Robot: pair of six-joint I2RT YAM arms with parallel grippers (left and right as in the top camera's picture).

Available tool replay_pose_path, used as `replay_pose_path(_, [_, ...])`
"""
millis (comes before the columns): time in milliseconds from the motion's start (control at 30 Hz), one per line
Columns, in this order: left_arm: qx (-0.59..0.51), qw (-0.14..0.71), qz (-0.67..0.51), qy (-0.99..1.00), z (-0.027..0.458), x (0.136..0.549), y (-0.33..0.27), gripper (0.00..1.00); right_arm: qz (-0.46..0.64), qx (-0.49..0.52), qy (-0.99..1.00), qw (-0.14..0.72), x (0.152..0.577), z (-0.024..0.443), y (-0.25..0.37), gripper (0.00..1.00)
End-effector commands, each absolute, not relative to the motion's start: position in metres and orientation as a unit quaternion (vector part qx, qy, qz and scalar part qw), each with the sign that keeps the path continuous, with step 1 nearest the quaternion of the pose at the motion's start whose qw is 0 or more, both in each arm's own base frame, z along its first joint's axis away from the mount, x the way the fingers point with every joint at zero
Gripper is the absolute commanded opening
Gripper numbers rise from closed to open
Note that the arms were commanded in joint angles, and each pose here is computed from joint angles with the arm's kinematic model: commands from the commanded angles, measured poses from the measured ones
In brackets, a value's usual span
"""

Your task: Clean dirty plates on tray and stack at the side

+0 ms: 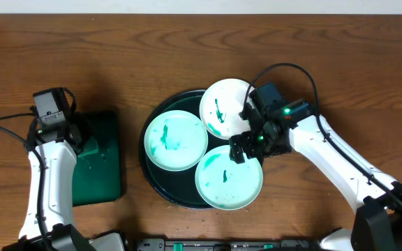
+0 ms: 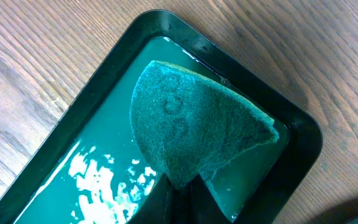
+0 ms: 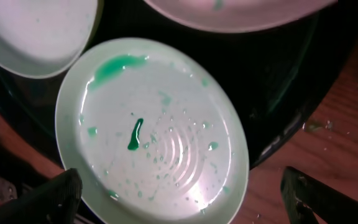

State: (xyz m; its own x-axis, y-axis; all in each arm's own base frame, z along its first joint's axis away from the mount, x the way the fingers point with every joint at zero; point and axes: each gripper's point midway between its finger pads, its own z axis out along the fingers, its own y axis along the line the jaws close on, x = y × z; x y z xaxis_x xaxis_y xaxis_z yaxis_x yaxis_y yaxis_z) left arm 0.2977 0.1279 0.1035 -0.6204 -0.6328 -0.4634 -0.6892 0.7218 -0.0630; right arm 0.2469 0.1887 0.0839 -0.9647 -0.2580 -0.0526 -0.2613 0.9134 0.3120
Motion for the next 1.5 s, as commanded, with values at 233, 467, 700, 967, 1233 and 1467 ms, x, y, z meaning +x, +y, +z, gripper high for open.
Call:
replay_pose_path(233, [-0.374,0.237,0.073,0.894,0.105,0.296,0.132,0.07,0.173,-0.135,0.974,0.059,0.27,0.089,0.201,0.86])
replay_pose_path(467, [-0.374,0.236,0.072,0.894,0.105,0.295,0.132,0.07,0.197,-0.146,0.961,0.124,0.3,0.105,0.218,0.86])
replay_pose_path(700, [-0.374,0.234,0.073,0.894,0.105,0.294,0.131,0.07,0.203,-0.18,0.955,0.124,0.318,0.1,0.244,0.82])
replay_pose_path(967, [-0.374,0.228,0.073,0.896,0.103,0.292,0.13,0.07,0.191,-0.218,0.953,0.089,0.331,0.082,0.284,0.68])
replay_pose_path(1233, [-0.374,0.228,0.073,0.896,0.103,0.292,0.13,0.07,0.176,-0.148,0.972,0.054,0.332,0.057,0.284,0.63])
replay_pose_path(1467, [-0.374,0.228,0.073,0.896,0.103,0.292,0.13,0.07,0.185,-0.144,0.972,-0.004,0.31,0.027,0.299,0.56])
